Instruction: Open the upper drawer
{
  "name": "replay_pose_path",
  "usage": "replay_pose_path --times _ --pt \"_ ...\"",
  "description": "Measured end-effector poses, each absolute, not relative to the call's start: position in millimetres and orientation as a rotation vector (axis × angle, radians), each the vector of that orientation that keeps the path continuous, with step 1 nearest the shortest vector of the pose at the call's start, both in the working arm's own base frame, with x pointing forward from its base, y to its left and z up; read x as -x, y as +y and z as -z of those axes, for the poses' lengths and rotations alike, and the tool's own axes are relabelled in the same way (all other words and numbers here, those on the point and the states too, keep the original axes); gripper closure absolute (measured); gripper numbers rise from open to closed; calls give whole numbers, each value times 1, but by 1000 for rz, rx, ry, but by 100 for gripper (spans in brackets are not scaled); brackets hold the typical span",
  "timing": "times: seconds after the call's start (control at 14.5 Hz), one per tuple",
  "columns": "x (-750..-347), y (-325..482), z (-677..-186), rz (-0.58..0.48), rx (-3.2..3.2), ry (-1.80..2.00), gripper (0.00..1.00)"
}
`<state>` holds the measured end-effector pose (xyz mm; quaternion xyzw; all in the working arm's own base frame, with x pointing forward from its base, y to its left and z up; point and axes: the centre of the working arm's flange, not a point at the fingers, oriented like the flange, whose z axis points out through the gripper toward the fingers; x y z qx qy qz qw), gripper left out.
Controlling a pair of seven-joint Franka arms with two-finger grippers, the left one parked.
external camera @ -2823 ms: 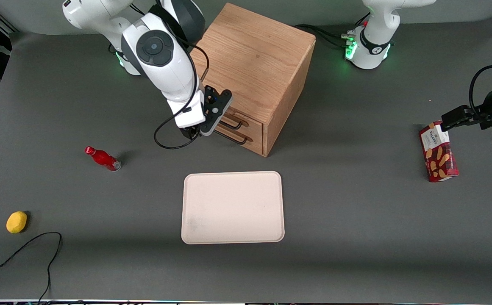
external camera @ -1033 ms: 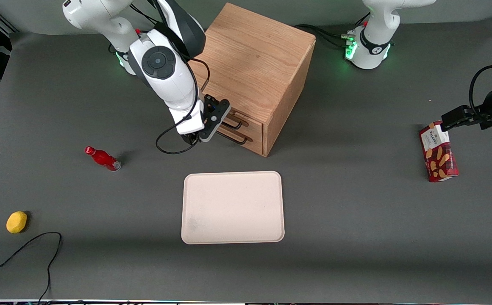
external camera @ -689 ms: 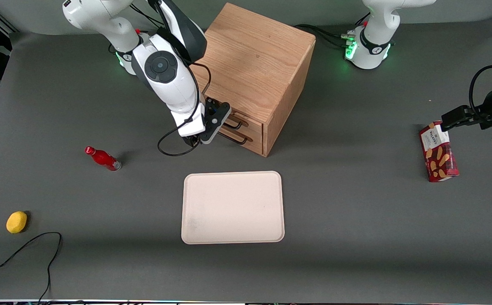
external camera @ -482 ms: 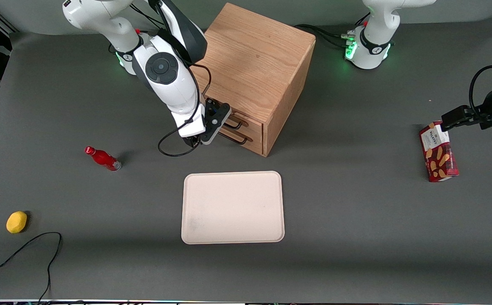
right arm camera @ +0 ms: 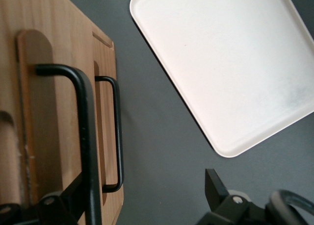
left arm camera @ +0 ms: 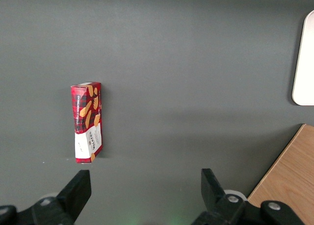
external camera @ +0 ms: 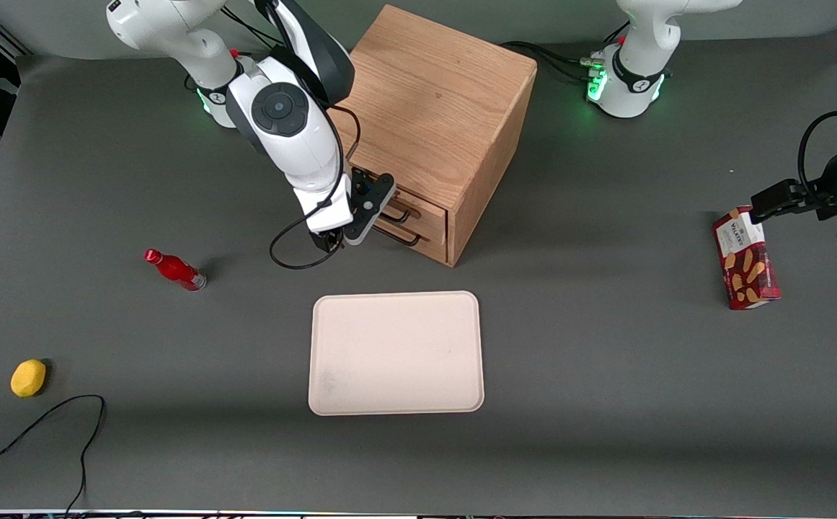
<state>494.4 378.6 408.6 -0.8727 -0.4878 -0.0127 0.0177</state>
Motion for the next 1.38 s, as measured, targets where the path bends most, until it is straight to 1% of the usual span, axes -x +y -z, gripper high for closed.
replay_pose_path --times 0.28,1.38 --pt "-502 380 -402 22 2710 -1532 0" --pt "-550 341 -412 78 2693 -1568 0"
